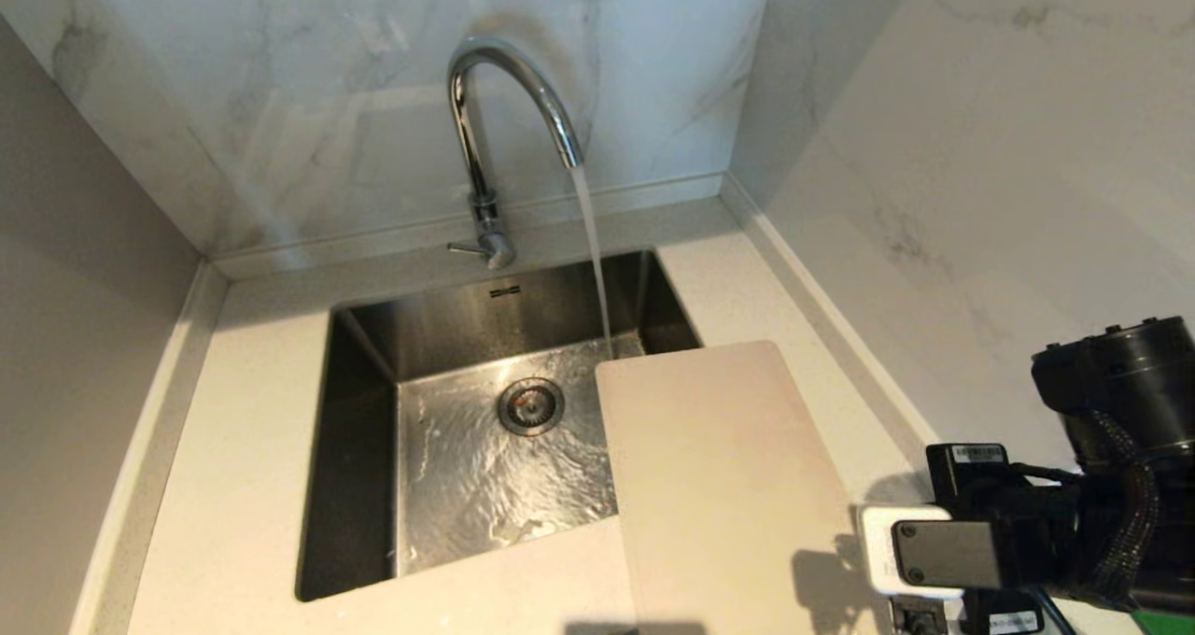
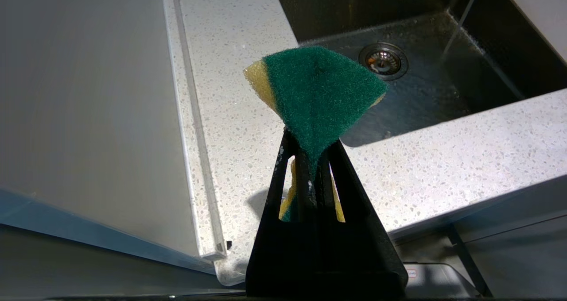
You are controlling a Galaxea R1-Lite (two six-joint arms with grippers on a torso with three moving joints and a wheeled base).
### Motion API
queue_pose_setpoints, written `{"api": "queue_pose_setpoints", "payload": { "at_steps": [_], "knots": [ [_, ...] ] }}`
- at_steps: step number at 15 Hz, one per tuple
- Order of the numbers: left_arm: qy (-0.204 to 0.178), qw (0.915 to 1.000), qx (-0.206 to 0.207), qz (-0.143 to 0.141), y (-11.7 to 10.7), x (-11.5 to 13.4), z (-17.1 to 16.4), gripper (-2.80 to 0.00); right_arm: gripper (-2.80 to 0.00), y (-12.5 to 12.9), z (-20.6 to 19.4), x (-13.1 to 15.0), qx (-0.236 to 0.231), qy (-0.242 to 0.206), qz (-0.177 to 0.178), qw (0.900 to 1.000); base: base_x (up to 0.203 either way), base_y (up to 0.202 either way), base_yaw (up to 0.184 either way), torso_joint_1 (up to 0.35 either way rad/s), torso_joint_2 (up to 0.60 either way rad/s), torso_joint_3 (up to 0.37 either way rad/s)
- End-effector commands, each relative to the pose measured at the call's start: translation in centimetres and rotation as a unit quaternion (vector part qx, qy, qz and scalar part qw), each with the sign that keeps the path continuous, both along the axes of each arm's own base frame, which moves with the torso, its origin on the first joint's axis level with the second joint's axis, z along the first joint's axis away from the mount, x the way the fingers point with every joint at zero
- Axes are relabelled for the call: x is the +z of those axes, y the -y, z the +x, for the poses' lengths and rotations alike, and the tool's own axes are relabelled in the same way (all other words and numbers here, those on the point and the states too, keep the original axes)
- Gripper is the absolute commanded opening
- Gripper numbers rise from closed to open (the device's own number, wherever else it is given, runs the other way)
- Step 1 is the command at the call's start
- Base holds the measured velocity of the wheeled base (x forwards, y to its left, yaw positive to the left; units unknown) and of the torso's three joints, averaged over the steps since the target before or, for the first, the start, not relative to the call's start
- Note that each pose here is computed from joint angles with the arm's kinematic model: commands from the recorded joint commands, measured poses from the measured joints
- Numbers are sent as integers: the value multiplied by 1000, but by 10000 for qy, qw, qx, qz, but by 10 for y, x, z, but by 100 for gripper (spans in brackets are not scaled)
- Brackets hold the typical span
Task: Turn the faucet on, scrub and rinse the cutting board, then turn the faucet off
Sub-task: Pick up the cutting board
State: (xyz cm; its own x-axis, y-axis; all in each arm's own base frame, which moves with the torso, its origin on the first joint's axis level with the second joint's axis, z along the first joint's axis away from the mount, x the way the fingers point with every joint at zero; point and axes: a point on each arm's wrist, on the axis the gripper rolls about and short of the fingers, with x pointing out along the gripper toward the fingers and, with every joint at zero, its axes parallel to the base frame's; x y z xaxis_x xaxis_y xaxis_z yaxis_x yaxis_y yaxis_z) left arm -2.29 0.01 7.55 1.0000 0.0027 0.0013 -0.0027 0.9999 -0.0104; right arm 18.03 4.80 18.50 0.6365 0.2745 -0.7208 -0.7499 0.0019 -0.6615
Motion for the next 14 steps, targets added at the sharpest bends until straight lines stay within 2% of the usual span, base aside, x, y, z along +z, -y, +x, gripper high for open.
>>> {"api": "queue_pose_setpoints", "payload": {
  "at_steps": [1, 5, 7, 10, 14],
  "knots": [
    [-22, 10000, 2, -2, 0, -1, 0, -280, 0, -1, 4, -9, 258, -117, -267, 9992, 0, 0, 0, 0, 0, 0],
    [-21, 10000, 2, -2, 0, -1, 0, -280, 0, -3, 9, -26, 1125, -206, -1016, 9882, 0, 0, 0, 0, 0, 0],
    [-22, 10000, 2, -2, 0, -1, 0, -280, 0, -4, 15, -35, 1482, -325, -1253, 9805, 0, 0, 0, 0, 0, 0],
    [-22, 10000, 2, 6, 0, -1, 0, -280, 0, -7, 14, -43, 1752, -621, -1364, 9731, 0, 0, 0, 0, 0, 0],
    [-17, 10000, 2, 2, 0, -1, 0, -280, 0, -13, 10, -53, 1972, -1010, -1319, 9662, 0, 0, 0, 0, 0, 0]
  ]
}}
